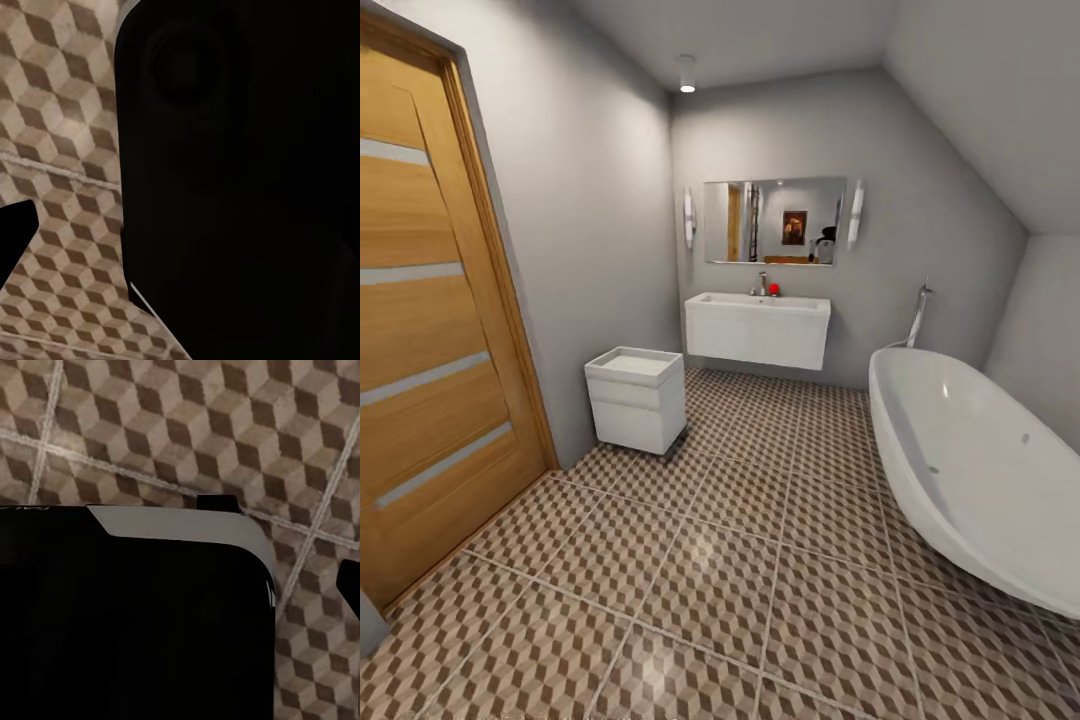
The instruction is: Take the four mousetraps from the cabinet in the bathroom and place them on the bathroom floor. Make sure all four end up on the same floor surface, and ensure that at least two of them are either under or directly next to the same bathroom sink.
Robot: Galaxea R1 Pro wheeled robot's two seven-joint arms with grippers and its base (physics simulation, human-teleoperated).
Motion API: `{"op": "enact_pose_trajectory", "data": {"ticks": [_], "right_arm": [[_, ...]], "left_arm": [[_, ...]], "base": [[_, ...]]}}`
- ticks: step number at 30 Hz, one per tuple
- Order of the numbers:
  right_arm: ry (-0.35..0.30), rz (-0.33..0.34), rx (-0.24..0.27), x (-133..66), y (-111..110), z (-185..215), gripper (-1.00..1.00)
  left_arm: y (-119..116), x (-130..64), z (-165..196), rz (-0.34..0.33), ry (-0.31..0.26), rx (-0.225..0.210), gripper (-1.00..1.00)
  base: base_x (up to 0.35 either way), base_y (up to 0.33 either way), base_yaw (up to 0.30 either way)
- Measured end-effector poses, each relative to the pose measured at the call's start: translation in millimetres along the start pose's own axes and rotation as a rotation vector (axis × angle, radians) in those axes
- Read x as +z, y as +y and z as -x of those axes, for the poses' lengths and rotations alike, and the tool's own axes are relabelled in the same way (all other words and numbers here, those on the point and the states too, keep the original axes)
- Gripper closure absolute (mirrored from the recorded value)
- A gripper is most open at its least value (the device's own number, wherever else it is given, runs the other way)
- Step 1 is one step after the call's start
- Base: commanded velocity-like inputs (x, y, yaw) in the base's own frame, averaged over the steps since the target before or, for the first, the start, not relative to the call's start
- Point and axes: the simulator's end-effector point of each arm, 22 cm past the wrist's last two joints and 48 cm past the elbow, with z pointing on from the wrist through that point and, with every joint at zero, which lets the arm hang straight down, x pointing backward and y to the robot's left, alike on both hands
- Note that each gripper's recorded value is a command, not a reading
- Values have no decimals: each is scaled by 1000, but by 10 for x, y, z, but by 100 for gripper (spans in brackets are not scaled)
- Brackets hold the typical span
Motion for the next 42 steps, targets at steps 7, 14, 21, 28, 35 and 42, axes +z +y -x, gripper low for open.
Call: {"op": "enact_pose_trajectory", "data": {"ticks": [7, 14, 21, 28, 35, 42], "right_arm": [[-1, 1, -1, -1, 4, -1, -100], [-1, 2, -1, 0, 11, 2, -100], [-2, 1, -1, 0, 8, 4, -100], [-2, 1, -2, 0, 3, 4, -100], [3, 0, -3, 0, 1, -19, -100], [9, 0, -3, 1, 1, -39, -100]], "left_arm": [[2, 0, -1, 1, 0, 0, -100], [20, 0, 1, 3, 0, 0, -100], [46, 0, 1, 7, 0, 0, -100], [50, -1, -3, 7, 1, 0, -100], [51, -1, -21, 7, 6, 1, -100], [52, -2, -44, 7, 12, 1, -100]], "base": [[0, 0, 287], [0, 0, 288], [0, 0, 290], [0, 0, 289], [0, 0, 272], [0, 0, 265]]}}
